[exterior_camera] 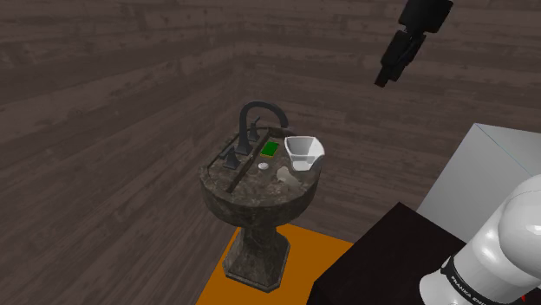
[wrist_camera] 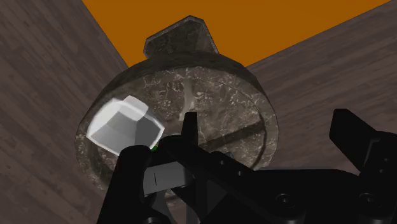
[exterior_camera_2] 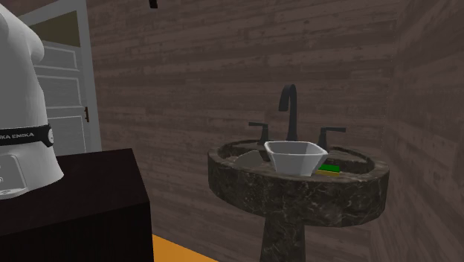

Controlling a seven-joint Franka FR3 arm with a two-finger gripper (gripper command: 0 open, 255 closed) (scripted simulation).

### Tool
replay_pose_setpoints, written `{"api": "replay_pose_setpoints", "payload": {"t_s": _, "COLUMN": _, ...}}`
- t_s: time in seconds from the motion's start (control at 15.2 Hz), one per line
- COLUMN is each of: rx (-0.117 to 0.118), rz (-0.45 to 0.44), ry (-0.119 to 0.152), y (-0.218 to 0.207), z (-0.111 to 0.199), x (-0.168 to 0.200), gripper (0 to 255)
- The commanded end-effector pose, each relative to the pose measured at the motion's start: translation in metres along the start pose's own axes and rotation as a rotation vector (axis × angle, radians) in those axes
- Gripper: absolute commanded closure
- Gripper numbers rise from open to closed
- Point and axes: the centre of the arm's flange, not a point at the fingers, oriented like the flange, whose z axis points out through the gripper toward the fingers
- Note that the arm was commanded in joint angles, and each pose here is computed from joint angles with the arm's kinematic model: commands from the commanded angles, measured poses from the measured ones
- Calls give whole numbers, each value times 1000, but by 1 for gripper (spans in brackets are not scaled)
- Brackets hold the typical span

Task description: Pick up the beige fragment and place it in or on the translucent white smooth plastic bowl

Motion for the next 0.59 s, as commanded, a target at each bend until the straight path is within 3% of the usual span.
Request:
{"api": "replay_pose_setpoints", "payload": {"t_s": 0.0, "rx": 0, "rz": 0, "ry": 0, "y": 0, "z": 0, "x": 0, "gripper": 0}}
{"api": "replay_pose_setpoints", "payload": {"t_s": 0.53, "rx": 40, "rz": 23, "ry": -38, "y": 32, "z": 92, "x": 51, "gripper": 0}}
